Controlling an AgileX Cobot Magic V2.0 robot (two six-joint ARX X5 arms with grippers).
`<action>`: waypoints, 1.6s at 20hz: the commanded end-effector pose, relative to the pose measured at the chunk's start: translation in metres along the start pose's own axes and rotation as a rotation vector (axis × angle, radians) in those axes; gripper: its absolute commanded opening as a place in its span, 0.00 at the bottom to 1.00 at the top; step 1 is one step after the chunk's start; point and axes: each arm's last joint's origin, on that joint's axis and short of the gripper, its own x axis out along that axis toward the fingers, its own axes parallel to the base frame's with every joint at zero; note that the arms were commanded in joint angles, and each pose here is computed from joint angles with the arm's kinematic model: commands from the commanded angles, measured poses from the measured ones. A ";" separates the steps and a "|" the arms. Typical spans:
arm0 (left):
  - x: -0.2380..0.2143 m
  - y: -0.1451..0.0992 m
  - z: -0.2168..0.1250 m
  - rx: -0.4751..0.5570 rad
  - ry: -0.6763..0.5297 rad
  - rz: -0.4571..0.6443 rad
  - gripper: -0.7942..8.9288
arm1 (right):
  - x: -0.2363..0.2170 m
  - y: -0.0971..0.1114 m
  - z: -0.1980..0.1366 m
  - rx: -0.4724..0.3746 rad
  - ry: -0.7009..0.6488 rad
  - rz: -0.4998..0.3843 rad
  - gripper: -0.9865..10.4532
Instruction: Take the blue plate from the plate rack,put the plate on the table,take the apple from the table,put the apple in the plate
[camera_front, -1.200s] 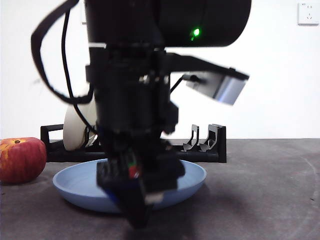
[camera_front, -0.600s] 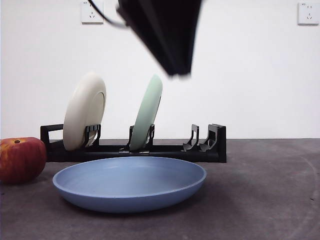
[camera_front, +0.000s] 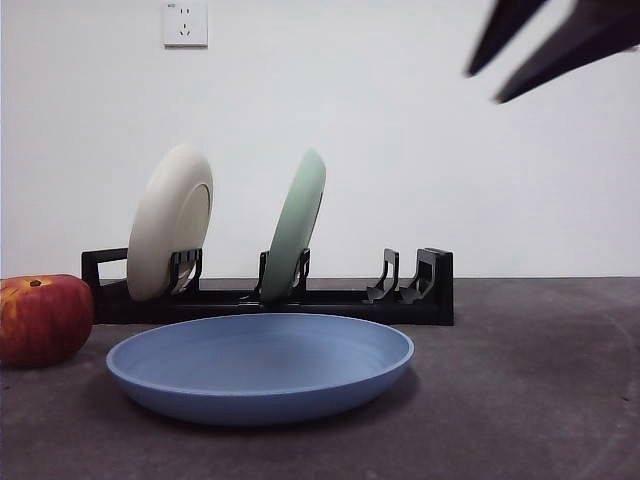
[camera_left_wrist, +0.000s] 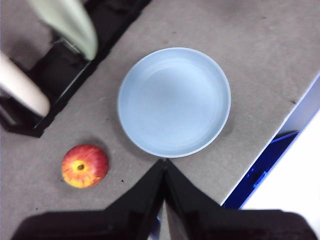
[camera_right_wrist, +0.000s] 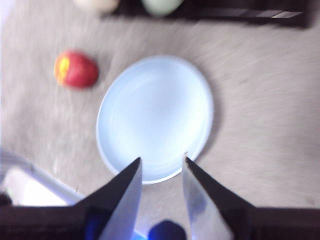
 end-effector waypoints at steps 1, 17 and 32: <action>-0.016 0.008 -0.008 -0.069 -0.063 -0.009 0.07 | 0.020 0.026 0.012 -0.061 0.037 0.010 0.21; -0.100 0.062 -0.091 -0.290 -0.416 -0.035 0.07 | 0.136 0.152 0.070 -0.400 0.130 0.114 0.65; -0.109 0.070 -0.107 -0.292 -0.472 0.009 0.07 | 0.259 0.182 0.069 -0.514 0.150 0.022 0.89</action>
